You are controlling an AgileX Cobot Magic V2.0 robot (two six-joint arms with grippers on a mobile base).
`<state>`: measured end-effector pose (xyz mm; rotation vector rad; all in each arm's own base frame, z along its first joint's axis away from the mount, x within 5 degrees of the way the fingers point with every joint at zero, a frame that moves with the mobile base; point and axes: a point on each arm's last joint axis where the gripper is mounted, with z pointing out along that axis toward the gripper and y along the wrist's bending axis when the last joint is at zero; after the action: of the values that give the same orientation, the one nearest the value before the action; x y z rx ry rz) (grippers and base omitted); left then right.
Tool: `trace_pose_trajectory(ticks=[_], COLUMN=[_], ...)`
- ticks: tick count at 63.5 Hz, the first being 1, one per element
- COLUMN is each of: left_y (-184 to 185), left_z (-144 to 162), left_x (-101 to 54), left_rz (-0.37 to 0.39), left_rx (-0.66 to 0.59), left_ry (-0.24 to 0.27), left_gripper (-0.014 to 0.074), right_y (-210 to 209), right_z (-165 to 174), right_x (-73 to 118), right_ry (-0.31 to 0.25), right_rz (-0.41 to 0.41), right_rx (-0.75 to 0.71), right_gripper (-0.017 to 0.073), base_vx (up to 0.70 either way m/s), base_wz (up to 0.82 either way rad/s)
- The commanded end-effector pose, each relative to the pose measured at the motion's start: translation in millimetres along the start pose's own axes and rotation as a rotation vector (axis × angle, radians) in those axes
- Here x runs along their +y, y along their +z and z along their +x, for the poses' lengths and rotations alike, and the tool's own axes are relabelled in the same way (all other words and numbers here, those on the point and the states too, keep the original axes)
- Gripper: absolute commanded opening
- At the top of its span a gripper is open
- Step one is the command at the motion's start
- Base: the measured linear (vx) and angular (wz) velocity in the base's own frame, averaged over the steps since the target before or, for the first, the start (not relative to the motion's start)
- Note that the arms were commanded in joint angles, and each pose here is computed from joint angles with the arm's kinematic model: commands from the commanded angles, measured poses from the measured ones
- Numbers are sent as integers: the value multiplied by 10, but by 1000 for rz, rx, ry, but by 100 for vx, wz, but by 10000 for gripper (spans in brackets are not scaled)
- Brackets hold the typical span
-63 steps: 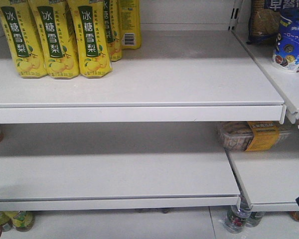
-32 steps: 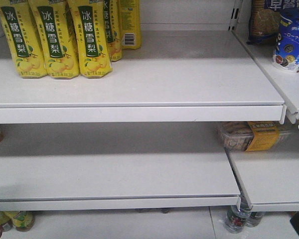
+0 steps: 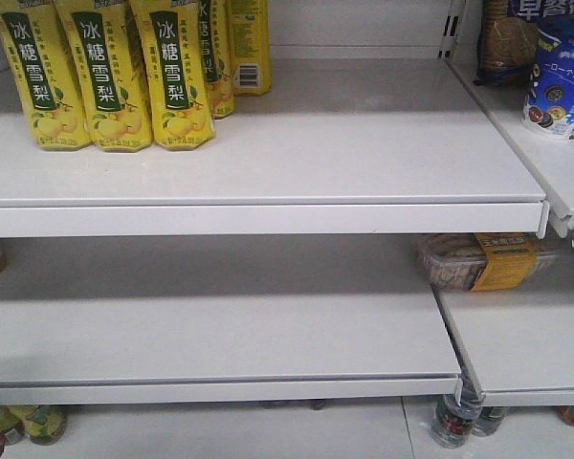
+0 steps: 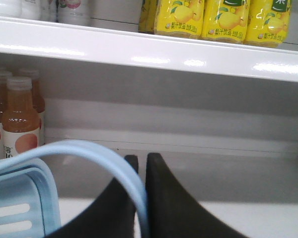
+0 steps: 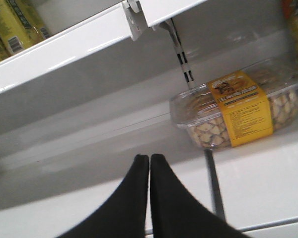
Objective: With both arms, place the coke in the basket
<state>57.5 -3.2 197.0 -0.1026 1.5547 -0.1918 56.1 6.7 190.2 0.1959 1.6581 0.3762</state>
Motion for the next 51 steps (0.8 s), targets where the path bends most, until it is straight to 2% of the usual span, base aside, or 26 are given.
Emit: trace_pose_trajectory(ticks=[1,6,14,19,33,39,45,51], left_y=[-47,-47,-47,-47,-47,-47,-47,-47], left_z=[-248,-248,-248,-248,-248,-248,-248,-248], left_x=[-52,-52,-52,-52,-52,-52,-52,-52], left_rz=[35,35,35,35,35,35,35,35], left_rx=[-205,-205,-205,-205,-205,-205,-205,-205], left_ry=[80,80,80,80,80,80,80,80], left_gripper=[-6,-6,-6,-6,-6,-6,-6,-6], right_y=[-6,-6,-8,-12,-21,-22,-27,-33], right_z=[-35,-33,-56,-87,-139,-149,-173,-191], right_x=[13,15,27,40,58,32,-1,-11], right_ry=[-115,-204,-397,-439,-425,-415,-380,-360], right_rz=[-13,-13,-14,-18,-25,23,88,111], right_rx=[-67,-67,-95,-132,-194,-202,-226,-247], right_gripper=[-5,-5,-5,-5,-5,-5,-5,-5], base_vx=[0,0,0,0,0,0,0,0], base_wz=[0,0,0,0,0,0,0,0])
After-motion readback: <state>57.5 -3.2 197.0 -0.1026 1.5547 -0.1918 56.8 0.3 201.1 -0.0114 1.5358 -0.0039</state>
